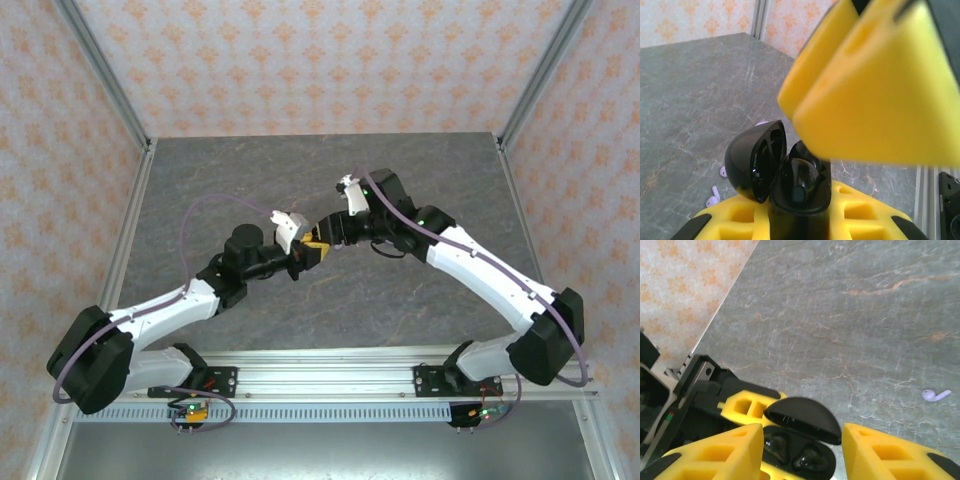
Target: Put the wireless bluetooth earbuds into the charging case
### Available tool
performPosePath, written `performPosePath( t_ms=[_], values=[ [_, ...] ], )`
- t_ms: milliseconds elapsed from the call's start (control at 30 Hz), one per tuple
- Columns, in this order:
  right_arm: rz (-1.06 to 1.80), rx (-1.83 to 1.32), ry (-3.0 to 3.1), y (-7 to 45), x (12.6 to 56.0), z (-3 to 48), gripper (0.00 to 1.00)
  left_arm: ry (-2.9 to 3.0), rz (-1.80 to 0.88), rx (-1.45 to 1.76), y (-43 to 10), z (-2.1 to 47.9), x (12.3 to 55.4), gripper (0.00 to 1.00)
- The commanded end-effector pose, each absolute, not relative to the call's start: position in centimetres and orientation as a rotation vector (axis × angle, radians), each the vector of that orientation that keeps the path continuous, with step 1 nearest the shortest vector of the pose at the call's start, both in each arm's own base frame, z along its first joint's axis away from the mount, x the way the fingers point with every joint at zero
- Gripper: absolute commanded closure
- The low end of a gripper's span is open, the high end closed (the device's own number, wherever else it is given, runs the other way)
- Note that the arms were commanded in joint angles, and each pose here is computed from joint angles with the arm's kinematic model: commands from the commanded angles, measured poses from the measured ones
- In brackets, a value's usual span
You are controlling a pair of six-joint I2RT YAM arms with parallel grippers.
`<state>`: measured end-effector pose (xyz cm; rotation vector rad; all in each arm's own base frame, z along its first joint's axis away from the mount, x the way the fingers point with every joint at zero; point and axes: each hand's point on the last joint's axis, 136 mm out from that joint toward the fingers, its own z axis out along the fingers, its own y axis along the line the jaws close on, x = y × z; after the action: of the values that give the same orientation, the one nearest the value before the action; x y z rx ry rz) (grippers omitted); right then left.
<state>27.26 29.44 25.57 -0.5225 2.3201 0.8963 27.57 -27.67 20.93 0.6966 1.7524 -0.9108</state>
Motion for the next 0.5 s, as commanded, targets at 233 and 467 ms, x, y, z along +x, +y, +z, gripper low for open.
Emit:
performPosePath(
  t_ms=[233,467],
  values=[
    [0.807,-0.418,2.304,28.0,28.1,27.6,0.59,1.690,-0.855,0.880,-28.5,21.4,26.1,0.88],
    [0.777,-0.404,2.369,28.1,28.5,26.6,0.67,1.679,-0.847,0.966,-29.0,21.4,25.1,0.88]
  ],
)
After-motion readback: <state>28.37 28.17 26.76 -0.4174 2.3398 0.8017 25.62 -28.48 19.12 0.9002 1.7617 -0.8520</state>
